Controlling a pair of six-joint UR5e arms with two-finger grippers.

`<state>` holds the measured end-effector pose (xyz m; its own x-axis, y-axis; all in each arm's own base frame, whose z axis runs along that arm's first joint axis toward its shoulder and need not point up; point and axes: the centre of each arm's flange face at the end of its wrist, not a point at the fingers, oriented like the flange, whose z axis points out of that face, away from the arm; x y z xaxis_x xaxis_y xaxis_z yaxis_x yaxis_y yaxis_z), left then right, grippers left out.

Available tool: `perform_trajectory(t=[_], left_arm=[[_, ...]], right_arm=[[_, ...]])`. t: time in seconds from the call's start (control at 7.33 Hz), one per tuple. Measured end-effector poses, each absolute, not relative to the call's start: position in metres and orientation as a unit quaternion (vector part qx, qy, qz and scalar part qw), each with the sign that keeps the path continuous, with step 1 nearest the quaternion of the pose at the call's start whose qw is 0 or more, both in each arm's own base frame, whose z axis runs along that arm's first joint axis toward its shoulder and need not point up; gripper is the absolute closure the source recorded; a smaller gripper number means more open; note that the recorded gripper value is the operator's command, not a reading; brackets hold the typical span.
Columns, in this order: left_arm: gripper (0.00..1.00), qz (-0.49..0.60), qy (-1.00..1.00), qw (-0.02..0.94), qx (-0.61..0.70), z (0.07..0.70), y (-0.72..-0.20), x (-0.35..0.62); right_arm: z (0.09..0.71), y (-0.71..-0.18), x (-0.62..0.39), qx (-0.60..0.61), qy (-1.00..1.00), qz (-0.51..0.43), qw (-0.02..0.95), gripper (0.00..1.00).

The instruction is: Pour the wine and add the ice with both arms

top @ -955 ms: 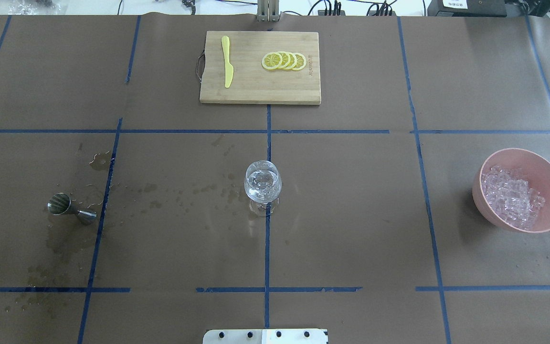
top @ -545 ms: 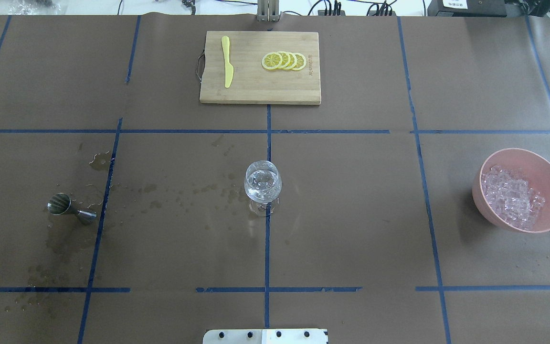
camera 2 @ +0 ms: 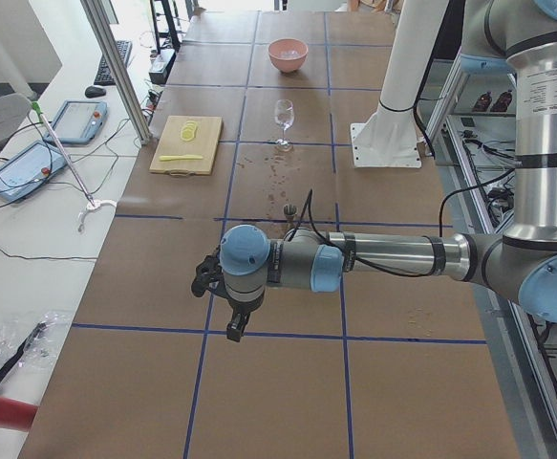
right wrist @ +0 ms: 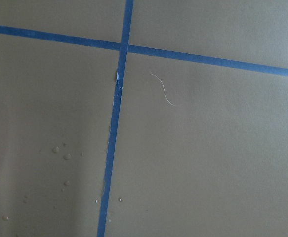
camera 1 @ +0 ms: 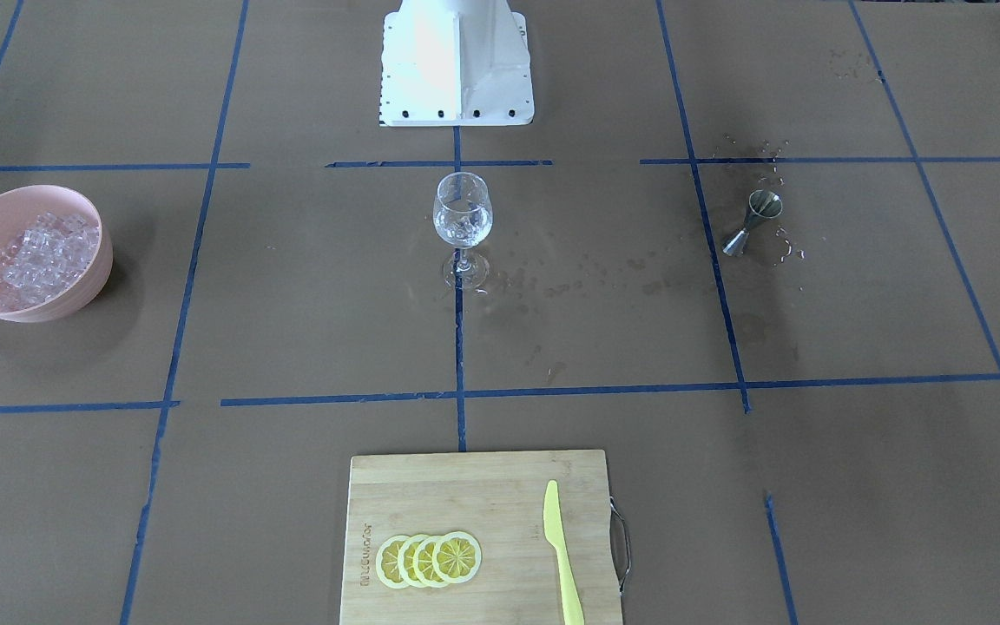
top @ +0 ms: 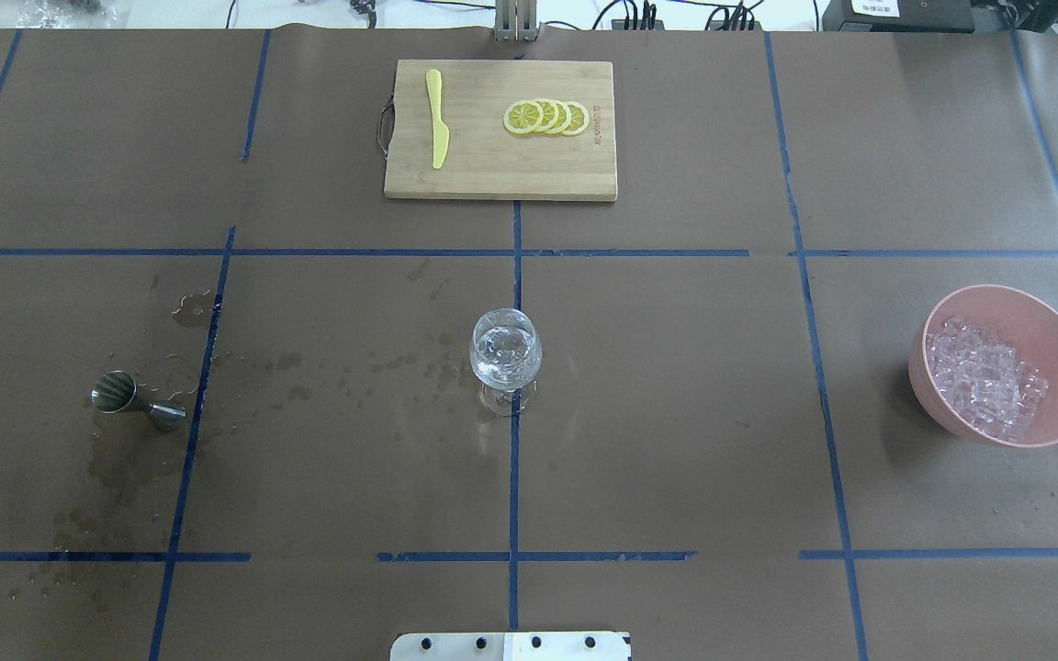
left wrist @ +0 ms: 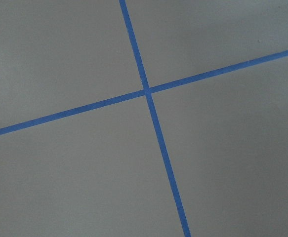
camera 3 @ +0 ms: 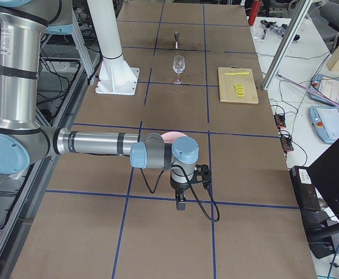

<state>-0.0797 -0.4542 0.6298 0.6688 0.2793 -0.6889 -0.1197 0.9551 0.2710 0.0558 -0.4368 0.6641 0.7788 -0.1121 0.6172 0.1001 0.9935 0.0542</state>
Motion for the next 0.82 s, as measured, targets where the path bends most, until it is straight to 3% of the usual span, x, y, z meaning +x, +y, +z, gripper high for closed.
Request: perform_trajectory(t=[0.82], left_arm=[[0.0,0.115,0.389,0.907,0.112,0.619,-0.455,-0.08]], right_arm=[[0.679,-0.417,0.048,-0.011,-0.387,-0.047,0.921,0.0]])
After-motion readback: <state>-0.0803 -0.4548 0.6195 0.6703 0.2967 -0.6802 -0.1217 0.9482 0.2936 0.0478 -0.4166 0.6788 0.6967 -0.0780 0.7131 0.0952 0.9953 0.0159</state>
